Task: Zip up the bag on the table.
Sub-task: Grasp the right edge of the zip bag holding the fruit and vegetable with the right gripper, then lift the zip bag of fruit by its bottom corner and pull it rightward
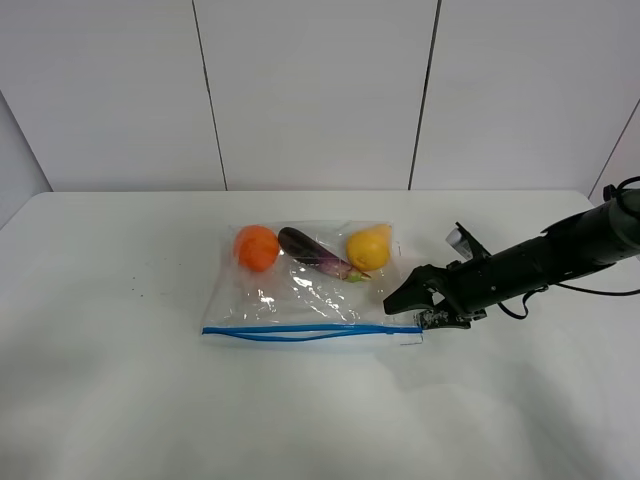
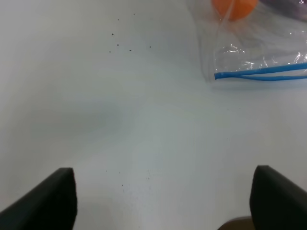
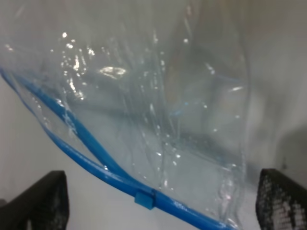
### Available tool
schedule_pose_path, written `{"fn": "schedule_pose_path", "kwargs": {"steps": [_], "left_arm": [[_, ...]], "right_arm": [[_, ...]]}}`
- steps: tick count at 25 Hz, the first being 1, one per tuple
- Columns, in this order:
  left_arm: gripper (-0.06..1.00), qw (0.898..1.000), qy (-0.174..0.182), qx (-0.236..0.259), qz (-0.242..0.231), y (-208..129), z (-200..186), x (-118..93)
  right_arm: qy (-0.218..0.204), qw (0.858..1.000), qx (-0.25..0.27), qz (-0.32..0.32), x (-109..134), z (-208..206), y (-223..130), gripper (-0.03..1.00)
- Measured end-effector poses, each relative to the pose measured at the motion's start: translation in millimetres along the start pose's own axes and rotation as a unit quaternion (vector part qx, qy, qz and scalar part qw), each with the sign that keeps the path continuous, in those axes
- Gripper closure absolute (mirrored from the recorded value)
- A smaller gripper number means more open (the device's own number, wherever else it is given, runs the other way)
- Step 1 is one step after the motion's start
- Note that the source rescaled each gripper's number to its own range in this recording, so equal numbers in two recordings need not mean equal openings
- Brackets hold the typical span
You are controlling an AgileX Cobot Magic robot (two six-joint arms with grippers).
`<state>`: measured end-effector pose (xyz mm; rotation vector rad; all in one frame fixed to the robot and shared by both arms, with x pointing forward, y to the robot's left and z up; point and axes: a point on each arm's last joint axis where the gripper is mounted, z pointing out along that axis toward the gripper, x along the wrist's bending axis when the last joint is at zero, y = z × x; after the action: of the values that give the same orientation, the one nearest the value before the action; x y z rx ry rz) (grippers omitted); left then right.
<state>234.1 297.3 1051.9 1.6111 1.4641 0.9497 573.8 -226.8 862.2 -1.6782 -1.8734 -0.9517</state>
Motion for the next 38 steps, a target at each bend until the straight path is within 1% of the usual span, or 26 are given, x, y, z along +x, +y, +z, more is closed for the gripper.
{"fn": "schedule_pose_path", "kwargs": {"steps": [3, 6, 8, 9, 12, 14, 16, 17, 22, 27, 32, 36, 38], "left_arm": [[-0.06, 1.0, 0.0, 0.0, 0.0, 0.0, 0.0, 0.0], [-0.06, 1.0, 0.0, 0.0, 0.0, 0.0, 0.0, 0.0], [-0.06, 1.0, 0.0, 0.0, 0.0, 0.0, 0.0, 0.0], [-0.06, 1.0, 0.0, 0.0, 0.0, 0.0, 0.0, 0.0], [-0.06, 1.0, 0.0, 0.0, 0.0, 0.0, 0.0, 0.0], [-0.06, 1.0, 0.0, 0.0, 0.0, 0.0, 0.0, 0.0], [-0.06, 1.0, 0.0, 0.0, 0.0, 0.0, 0.0, 0.0], [-0.06, 1.0, 0.0, 0.0, 0.0, 0.0, 0.0, 0.0], [-0.06, 1.0, 0.0, 0.0, 0.0, 0.0, 0.0, 0.0], [-0.06, 1.0, 0.0, 0.0, 0.0, 0.0, 0.0, 0.0], [-0.06, 1.0, 0.0, 0.0, 0.0, 0.0, 0.0, 0.0], [-0.06, 1.0, 0.0, 0.0, 0.0, 0.0, 0.0, 0.0], [-0.06, 1.0, 0.0, 0.0, 0.0, 0.0, 0.0, 0.0]], "right_arm": [[0.01, 1.0, -0.001, -0.002, -1.4, 2.8, -0.4, 0.13], [0.013, 1.0, -0.003, -0.004, -1.4, 3.3, -0.1, 0.23], [0.013, 1.0, -0.003, -0.004, -1.4, 3.2, -0.1, 0.32], [0.013, 1.0, -0.003, -0.004, -1.3, 3.2, -0.1, 0.39], [0.013, 1.0, -0.003, -0.004, -1.3, 3.2, -0.1, 0.66], [0.013, 1.0, -0.003, -0.004, -1.3, 3.2, -0.1, 0.82], [0.014, 1.0, -0.003, -0.004, -1.1, 3.2, -0.2, 0.96], [0.014, 1.0, -0.003, -0.004, -1.1, 3.2, -0.2, 0.97], [0.016, 1.0, -0.003, -0.002, -1.2, 2.8, -0.1, 0.97], [0.027, 1.0, -0.01, 0.009, -6.4, -5.3, 1.0, 0.97], [0.071, 0.997, -0.022, 0.034, -11.4, -19.2, 2.3, 0.97], [0.114, 0.992, -0.021, 0.042, -7.2, -24.5, 2.0, 0.97], [0.127, 0.991, -0.016, 0.041, -4.6, -24.8, 1.1, 0.97]]}}
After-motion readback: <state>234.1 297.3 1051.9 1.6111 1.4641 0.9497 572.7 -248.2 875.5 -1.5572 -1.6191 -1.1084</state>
